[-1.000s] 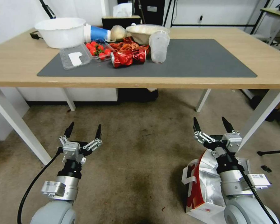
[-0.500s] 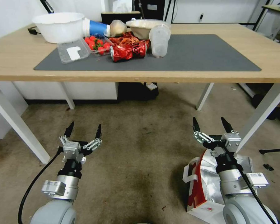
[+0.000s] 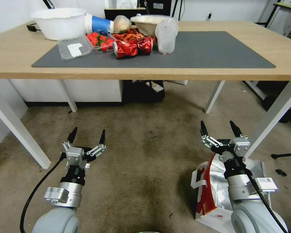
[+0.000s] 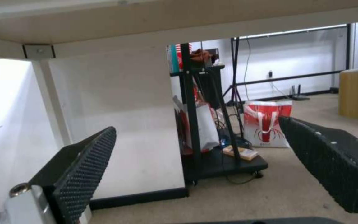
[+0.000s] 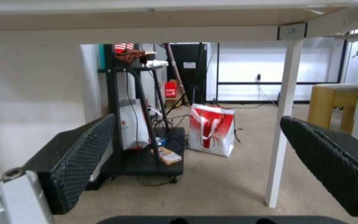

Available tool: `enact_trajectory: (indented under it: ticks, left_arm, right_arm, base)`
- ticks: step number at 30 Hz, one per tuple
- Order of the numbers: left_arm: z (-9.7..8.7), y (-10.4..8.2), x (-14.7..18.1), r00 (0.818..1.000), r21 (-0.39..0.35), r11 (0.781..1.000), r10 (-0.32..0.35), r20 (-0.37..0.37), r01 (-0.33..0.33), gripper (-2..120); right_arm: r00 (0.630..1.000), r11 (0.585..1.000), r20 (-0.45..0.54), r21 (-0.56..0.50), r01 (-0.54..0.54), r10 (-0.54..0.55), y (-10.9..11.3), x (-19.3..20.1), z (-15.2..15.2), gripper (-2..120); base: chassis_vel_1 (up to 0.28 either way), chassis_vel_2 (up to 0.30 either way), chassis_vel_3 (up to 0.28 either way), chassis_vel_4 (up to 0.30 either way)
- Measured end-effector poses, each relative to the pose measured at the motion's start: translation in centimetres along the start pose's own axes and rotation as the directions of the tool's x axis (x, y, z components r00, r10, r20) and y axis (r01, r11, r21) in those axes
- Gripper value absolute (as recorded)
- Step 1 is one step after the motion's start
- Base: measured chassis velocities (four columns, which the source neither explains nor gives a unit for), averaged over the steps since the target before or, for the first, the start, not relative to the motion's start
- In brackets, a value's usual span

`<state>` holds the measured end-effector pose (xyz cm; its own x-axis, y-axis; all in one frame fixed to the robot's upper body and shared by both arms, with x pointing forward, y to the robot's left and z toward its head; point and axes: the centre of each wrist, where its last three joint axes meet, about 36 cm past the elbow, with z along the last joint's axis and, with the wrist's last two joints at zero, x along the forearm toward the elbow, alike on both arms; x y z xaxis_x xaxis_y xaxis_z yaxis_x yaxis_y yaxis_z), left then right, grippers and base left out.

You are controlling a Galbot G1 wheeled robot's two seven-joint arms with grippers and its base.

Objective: Pick up the food delivery bag from the floor and place it on the table.

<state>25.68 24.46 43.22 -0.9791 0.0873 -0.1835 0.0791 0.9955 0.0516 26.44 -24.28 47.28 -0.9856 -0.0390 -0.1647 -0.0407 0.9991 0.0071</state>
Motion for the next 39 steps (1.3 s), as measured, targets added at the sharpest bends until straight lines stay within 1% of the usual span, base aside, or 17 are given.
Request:
enact_trajectory:
  ticks: [20,22,28,36,39]
  left_arm:
    - [-0.1,-0.1,0.1,1.0,0.001,1.0,0.0,0.002,0.0,98]
    - [-0.2,-0.1,0.0,1.0,0.025,1.0,0.004,0.026,-0.005,98]
    - [-0.3,-0.1,-0.1,0.999,0.029,1.0,0.007,0.05,-0.009,99]
    - [-0.4,0.2,0.0,0.999,0.016,1.0,-0.002,0.052,0.001,99]
    - [-0.3,0.3,0.2,0.999,0.011,1.0,-0.005,0.042,0.004,100]
  right_arm:
    - [1.0,1.0,-0.005,-0.006,-0.004,0.004,0.1,0.3,0.0,100]
    - [1.0,1.0,-0.001,-0.003,-0.004,0.004,0.0,0.3,-0.2,100]
    - [1.0,1.0,0.001,0.002,-0.009,0.009,-0.3,0.3,-0.4,100]
    - [1.0,0.999,-0.003,0.04,-0.024,0.025,-1.5,0.3,-1.0,100]
    - [0.999,0.996,-0.017,0.072,-0.046,0.047,-2.7,0.3,-0.5,100]
  base:
    - [0.0,0.0,0.0,0.0]
    - [0.0,0.0,0.0,0.0]
    - [0.0,0.0,0.0,0.0]
    - [0.0,0.0,0.0,0.0]
    - [0.0,0.0,0.0,0.0]
